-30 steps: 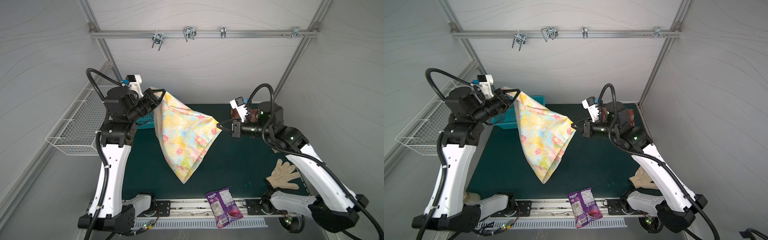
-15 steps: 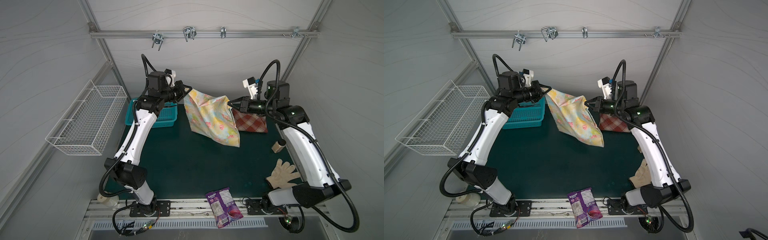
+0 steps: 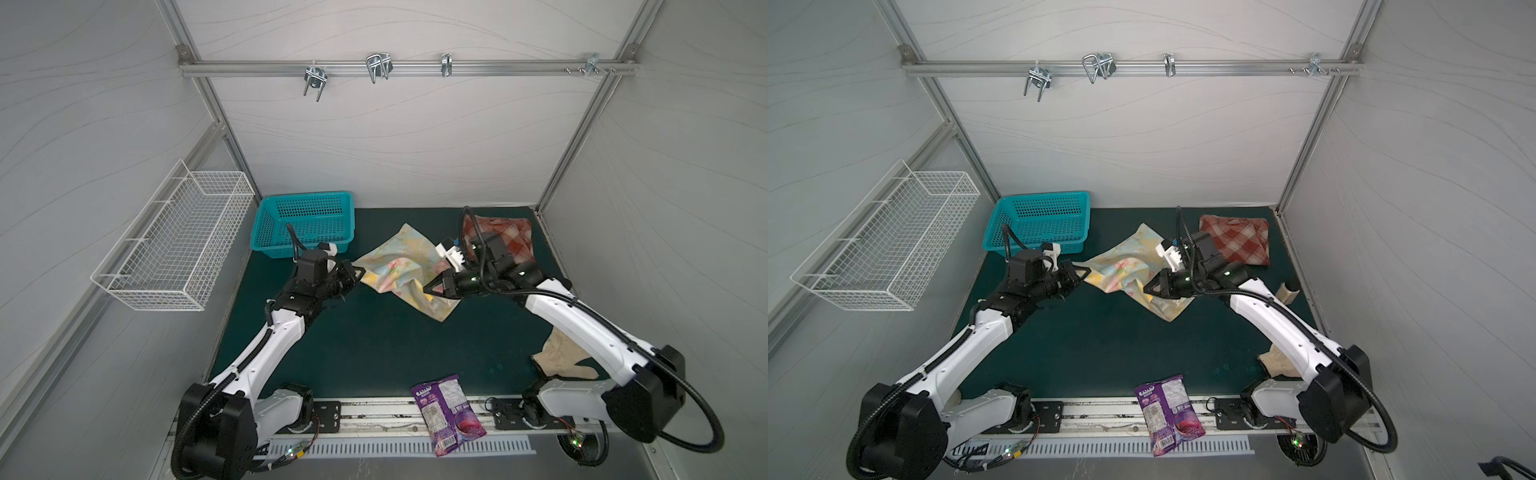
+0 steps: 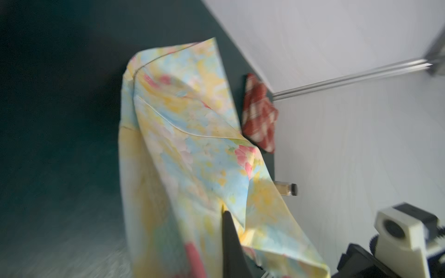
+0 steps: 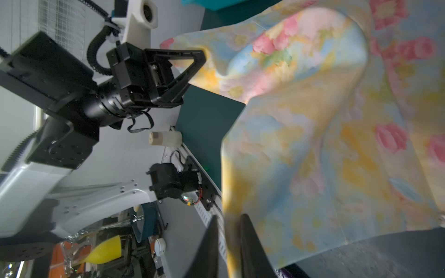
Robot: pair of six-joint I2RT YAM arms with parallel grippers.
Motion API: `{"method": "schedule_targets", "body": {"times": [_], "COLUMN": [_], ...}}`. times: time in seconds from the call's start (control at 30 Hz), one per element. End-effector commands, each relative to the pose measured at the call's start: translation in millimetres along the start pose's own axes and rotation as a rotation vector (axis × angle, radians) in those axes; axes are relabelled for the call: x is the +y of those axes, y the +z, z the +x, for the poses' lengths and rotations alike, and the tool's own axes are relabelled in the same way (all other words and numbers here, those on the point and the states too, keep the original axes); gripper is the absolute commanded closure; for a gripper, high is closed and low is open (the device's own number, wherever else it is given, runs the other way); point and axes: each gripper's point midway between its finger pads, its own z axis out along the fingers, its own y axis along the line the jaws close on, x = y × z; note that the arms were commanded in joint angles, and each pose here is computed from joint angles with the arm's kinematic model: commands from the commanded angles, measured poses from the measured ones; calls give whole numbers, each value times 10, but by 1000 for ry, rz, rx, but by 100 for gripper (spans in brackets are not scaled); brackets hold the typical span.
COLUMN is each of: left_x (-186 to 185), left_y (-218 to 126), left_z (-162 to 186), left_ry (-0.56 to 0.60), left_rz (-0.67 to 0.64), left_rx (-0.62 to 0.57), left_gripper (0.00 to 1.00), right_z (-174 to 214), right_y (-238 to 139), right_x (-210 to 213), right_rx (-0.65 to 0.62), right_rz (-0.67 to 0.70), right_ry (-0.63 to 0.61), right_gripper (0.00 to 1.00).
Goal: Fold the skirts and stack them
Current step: 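Lay the floral skirt flat on the table and open both grippers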
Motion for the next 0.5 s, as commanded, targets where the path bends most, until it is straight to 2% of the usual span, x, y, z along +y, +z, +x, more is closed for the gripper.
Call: {"method": "schedule_targets", "body": {"times": [0.0, 0.07, 0.13, 0.17, 0.2, 0.27, 0.3, 0.47], "left_x": [243, 522, 692, 762, 794, 810, 797, 700], "left_y": [-191, -274, -345, -384, -418, -494, -526, -658], "left_z": [-222, -158, -122, -114, -119, -155, -182, -276], "left_ry": [-64, -124, -153, -164, -169, -175, -175, -186], "left_rz": [31, 14, -5, -23, -31, -37, -36, -37], "left_rx": [-170, -177, -183, -189, -194, -207, -214, -216], "left_gripper": [87, 83, 78, 71, 67, 53, 49, 49], "right_z": [111, 277, 342, 338, 329, 264, 226, -90], "right_y": [270, 418, 458, 440, 415, 326, 272, -85], "right_x": [223, 219, 239, 239, 239, 169, 146, -294], "right_rx": [-12, 37, 47, 36, 26, -7, -24, -158], "right_rz": [-95, -95, -92, -83, -74, -17, 1, 186], "right_ry": [-19, -3, -8, -15, -24, -39, -49, -59], "right_gripper": [61, 40, 23, 6, 1, 1, 1, 1]}}
